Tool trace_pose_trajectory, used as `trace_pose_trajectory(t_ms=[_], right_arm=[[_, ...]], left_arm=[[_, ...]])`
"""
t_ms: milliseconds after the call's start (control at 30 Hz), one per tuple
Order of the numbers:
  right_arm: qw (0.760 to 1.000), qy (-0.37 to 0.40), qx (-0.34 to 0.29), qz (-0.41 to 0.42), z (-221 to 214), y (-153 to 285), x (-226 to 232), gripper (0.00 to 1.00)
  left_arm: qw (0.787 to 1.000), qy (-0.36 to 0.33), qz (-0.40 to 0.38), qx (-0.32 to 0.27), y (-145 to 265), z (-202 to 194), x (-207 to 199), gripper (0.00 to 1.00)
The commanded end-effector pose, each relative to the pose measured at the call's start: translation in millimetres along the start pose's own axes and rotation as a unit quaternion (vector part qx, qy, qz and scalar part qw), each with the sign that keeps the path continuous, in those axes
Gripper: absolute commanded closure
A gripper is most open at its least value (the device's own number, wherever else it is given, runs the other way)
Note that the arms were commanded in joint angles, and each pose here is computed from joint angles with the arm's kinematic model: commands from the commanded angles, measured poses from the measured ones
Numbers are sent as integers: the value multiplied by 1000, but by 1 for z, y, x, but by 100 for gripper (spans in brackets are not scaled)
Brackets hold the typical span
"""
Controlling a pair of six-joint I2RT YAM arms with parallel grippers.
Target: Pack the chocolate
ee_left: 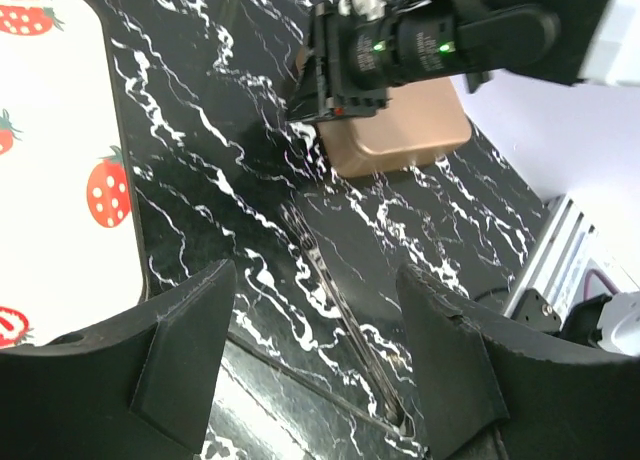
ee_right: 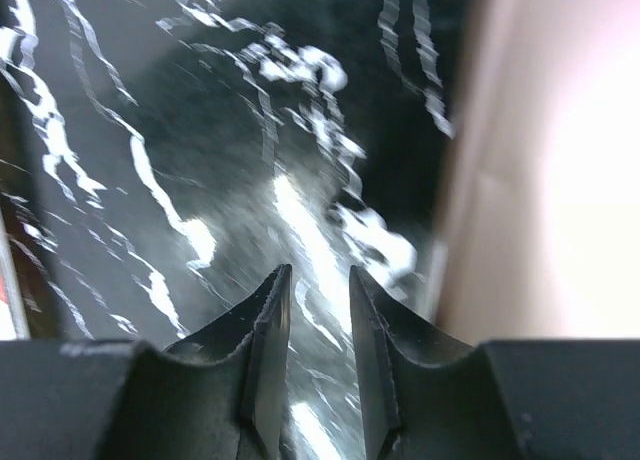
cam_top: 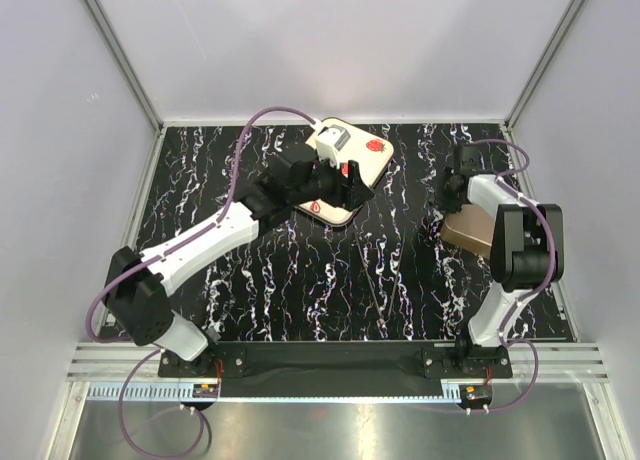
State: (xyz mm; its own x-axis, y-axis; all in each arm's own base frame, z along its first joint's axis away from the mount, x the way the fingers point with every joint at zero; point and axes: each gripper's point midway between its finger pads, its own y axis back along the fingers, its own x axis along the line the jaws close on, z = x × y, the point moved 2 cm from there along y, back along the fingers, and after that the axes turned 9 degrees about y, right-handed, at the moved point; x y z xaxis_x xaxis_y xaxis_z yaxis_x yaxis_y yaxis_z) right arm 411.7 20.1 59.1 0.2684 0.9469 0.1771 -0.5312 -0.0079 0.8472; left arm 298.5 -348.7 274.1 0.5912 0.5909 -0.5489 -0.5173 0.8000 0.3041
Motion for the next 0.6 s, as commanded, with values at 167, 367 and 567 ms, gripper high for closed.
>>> trace_pose_trajectory(t_ms=[167, 367, 567], right_arm=[[996, 20, -24, -86, 10, 49, -30, 63], [992, 15, -32, -124, 8, 63, -45, 62], [994, 25, -39, -94, 15, 84, -35, 61]], left_arm=[[998, -30, 15, -52, 45, 36, -20, 29], [995, -40, 61, -74, 80, 47, -16, 25], [994, -41, 59, -77, 101, 50, -24, 24]])
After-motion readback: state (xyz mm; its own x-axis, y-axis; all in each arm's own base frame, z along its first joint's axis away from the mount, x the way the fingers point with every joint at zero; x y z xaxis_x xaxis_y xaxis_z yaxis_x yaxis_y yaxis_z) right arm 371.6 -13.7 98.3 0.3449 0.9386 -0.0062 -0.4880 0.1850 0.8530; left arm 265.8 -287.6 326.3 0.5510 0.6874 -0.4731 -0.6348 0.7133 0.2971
